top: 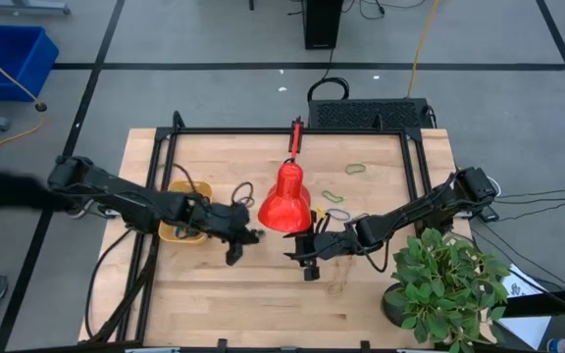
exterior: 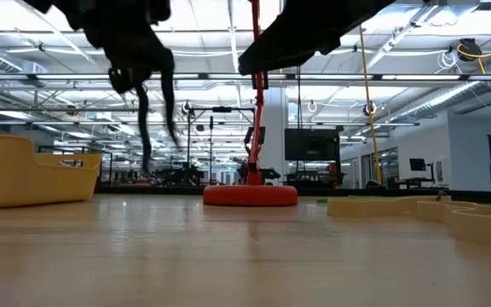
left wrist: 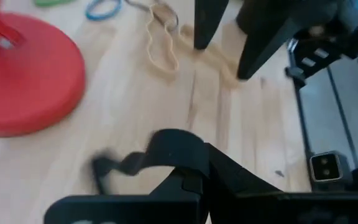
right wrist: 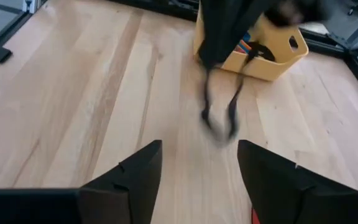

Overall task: Pick and place rubber bands into bin
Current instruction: Put the black rubber band into the yellow bin

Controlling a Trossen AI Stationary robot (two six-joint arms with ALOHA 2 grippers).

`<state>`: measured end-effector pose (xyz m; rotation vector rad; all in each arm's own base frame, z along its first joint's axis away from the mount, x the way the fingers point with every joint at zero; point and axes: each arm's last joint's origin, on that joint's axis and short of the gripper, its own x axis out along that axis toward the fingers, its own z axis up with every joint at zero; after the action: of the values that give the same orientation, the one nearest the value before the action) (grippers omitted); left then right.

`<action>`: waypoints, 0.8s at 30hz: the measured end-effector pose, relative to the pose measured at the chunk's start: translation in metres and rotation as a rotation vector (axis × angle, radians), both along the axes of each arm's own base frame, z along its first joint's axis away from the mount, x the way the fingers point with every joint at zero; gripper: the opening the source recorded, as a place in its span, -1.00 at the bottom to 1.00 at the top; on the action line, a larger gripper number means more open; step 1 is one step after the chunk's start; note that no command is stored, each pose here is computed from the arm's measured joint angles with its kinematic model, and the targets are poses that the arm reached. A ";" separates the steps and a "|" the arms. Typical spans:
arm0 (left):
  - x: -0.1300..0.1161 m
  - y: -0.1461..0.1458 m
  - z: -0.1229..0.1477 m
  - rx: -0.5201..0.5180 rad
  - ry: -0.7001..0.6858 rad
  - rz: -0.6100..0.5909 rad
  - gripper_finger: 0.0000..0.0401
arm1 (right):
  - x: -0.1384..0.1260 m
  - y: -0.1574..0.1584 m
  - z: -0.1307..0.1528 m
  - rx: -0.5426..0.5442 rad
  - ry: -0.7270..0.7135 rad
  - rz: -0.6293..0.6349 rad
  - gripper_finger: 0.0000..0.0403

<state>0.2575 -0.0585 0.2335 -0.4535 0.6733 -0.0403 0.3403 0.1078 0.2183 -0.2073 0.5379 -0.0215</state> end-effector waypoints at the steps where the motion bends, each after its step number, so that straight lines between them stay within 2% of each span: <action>1: -0.006 0.003 0.005 0.002 0.001 0.008 -0.98 | 0.000 0.000 0.000 0.000 0.002 -0.001 0.03; 7: -0.051 0.020 0.031 0.036 0.044 0.114 -0.99 | 0.000 0.000 -0.001 -0.001 0.006 -0.001 0.04; 13: -0.096 0.036 0.045 0.095 0.066 0.337 -0.99 | -0.001 0.000 -0.002 -0.006 0.020 -0.001 0.04; 17: -0.117 0.043 0.046 0.098 0.108 0.490 -0.98 | -0.001 -0.001 -0.002 -0.007 0.024 -0.002 0.04; 24: -0.135 0.048 0.030 0.097 0.317 0.695 -0.97 | -0.001 -0.001 -0.002 -0.008 0.025 -0.002 0.04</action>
<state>0.1226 -0.0105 0.2637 -0.5858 0.7920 0.7300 0.3391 0.1068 0.2162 -0.2146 0.5633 -0.0234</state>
